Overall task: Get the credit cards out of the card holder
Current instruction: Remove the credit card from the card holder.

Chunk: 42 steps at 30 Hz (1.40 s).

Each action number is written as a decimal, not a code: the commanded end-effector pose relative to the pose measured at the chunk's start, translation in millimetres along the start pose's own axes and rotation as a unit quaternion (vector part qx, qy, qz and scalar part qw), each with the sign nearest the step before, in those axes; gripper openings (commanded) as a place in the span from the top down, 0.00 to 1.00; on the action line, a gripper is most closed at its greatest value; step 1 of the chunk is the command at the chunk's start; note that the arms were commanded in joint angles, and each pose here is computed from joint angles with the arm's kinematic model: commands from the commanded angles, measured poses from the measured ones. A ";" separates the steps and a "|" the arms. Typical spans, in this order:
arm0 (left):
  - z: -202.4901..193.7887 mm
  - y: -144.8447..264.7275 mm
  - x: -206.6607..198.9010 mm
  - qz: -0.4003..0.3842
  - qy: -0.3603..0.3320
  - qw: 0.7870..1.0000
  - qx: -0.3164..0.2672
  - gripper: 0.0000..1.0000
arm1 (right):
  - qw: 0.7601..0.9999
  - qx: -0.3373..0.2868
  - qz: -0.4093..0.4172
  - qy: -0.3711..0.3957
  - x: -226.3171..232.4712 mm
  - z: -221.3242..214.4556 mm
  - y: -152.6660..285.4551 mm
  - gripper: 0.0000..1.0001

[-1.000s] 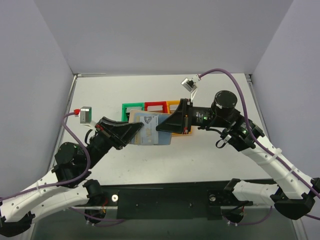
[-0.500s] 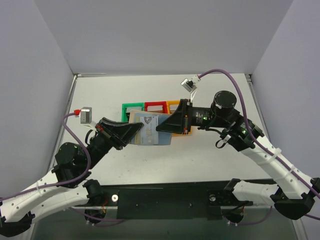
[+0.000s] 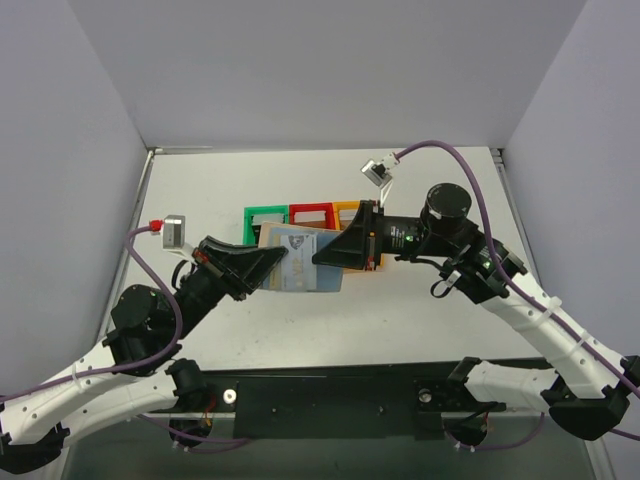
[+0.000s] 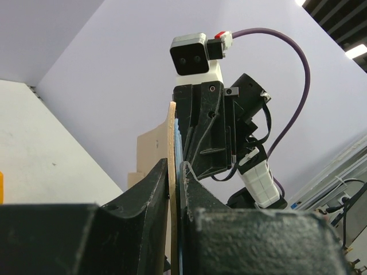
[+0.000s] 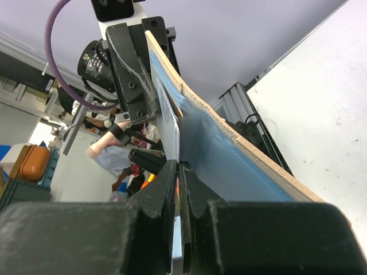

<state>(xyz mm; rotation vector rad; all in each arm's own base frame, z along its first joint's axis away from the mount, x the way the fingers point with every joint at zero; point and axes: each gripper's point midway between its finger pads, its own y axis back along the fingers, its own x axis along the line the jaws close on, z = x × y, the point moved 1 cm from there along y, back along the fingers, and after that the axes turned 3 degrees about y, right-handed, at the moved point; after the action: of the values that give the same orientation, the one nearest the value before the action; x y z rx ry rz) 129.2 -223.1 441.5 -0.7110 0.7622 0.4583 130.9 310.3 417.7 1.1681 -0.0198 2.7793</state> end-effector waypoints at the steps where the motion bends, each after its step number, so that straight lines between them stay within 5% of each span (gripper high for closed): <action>1: 19.5 3.0 -13.8 -0.019 0.001 0.999 -0.036 1.00 | 1.000 -0.011 0.019 0.022 11.9 4.5 9.4 1.00; 13: 21.2 5.7 -12.1 -0.017 0.007 0.999 -0.041 0.90 | 1.000 -0.009 0.018 0.020 10.1 2.6 9.1 1.00; 22: 16.8 2.5 -14.3 -0.026 0.006 0.999 -0.033 1.00 | 0.999 -0.008 0.029 0.016 12.7 3.2 7.4 1.00; 26: 15.8 2.6 -15.1 -0.031 0.006 0.999 -0.032 1.00 | 0.999 -0.010 0.036 0.014 15.1 4.6 6.7 0.79; 29: 14.2 1.7 -14.4 -0.032 0.008 0.999 -0.031 1.00 | 0.999 -0.012 0.039 0.012 16.0 5.5 5.8 0.73; 42: 11.6 -2.7 -16.2 -0.040 0.013 0.999 -0.029 1.00 | 0.999 -0.006 0.041 0.001 12.9 5.1 0.8 0.77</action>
<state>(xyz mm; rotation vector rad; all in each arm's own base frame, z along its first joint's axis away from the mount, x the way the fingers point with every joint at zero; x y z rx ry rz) 132.0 -224.7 439.5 -0.7278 0.7615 0.4598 127.1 309.2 420.7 1.2171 -0.0385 2.7868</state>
